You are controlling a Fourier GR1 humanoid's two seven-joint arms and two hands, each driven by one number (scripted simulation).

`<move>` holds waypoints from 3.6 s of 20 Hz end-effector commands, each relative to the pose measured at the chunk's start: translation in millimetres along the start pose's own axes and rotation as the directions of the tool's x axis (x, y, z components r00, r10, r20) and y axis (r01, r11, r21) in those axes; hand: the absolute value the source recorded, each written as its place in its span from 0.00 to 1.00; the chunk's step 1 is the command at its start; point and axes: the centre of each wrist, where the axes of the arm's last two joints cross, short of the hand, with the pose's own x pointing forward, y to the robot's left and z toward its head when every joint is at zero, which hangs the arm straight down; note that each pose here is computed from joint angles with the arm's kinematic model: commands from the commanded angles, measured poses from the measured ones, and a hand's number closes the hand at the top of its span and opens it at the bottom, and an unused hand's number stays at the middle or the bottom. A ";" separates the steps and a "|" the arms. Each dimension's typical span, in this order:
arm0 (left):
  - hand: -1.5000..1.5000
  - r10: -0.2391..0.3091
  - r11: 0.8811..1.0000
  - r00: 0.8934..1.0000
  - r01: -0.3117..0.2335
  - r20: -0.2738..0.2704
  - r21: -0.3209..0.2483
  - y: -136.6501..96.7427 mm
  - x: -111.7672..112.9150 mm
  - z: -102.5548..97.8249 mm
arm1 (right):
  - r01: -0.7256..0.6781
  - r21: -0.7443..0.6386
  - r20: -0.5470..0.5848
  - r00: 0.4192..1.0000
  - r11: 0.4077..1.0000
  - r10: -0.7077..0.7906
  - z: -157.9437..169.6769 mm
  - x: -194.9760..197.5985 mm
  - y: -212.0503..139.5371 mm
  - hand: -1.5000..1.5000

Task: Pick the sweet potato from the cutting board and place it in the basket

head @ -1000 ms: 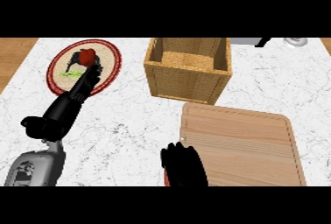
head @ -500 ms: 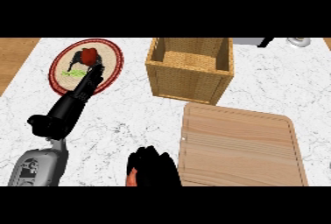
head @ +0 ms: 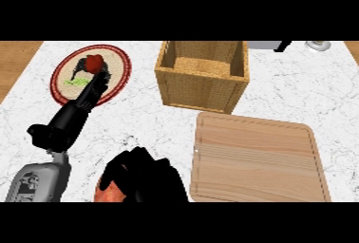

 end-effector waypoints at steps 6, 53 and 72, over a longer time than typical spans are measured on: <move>0.50 -0.005 0.999 1.000 0.005 -0.010 0.038 -3.5 -3.6 2.7 | -0.010 -0.148 -0.165 0.986 0.989 -0.014 -33.6 35.0 -32.6 1.00; 0.50 -0.021 0.999 1.000 0.021 0.008 0.045 9.0 1.7 7.3 | -0.188 -0.648 -0.356 0.932 0.738 -0.075 -221.7 -122.2 -80.3 1.00; 0.50 0.007 0.999 1.000 -0.007 0.007 0.042 16.1 -12.0 26.1 | 0.082 -0.729 -0.181 0.934 0.679 -0.307 -234.7 -108.2 -148.3 0.00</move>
